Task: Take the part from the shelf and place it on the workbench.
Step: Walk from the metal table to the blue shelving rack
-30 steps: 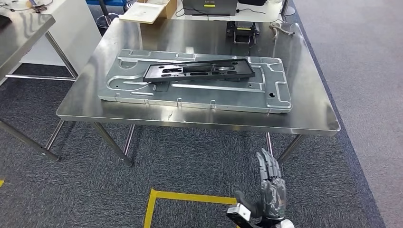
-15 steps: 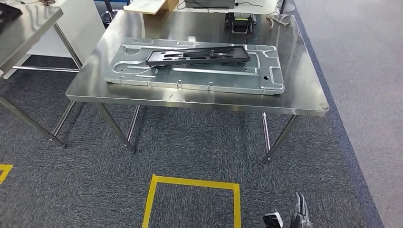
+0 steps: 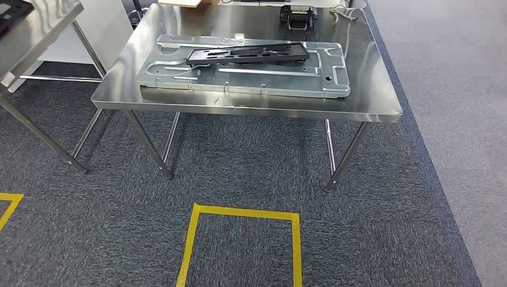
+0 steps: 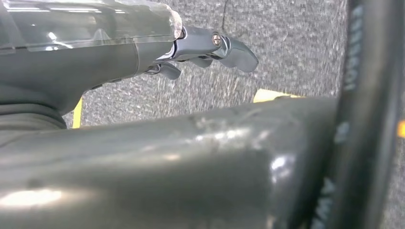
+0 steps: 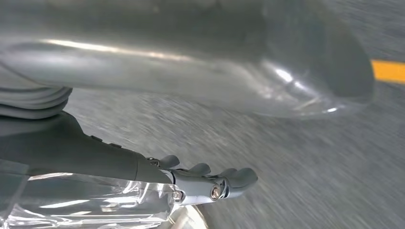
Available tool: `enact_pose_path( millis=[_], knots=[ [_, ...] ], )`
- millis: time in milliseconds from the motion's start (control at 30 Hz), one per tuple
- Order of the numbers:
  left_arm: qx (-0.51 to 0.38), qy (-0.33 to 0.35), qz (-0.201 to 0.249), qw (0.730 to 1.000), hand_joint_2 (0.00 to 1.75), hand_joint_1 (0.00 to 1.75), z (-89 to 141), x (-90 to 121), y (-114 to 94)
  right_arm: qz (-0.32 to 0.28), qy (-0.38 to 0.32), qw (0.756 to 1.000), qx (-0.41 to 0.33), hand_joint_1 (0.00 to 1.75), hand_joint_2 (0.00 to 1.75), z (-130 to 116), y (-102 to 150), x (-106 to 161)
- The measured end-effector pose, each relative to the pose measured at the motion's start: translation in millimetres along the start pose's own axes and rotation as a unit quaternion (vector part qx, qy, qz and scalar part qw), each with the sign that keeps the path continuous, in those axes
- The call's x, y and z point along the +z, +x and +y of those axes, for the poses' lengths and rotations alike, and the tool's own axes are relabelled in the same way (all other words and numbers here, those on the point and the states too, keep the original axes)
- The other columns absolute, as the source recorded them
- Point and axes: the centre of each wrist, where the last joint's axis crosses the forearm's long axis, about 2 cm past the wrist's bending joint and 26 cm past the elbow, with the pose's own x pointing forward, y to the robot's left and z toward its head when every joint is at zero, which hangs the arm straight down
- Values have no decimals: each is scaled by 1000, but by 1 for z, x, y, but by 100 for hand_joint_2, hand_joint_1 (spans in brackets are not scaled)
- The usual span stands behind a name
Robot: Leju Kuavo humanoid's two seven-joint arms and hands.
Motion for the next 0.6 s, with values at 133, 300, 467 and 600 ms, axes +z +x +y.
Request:
enact_pose_path(
  millis=[133,300,467,600],
  knots=[
    [-4,2,3,1000,0,0,0,1,-2,86,52,994,46,0,0,9,-10,7],
    [-9,6,11,1000,0,0,1,2,-5,124,94,984,83,0,0,17,-18,13],
    [-15,14,20,1000,0,0,-2,1,-3,126,106,982,91,0,0,22,-20,17],
    [-39,52,28,997,0,0,-23,9,-13,118,102,985,69,0,0,29,-17,19]
  ],
)
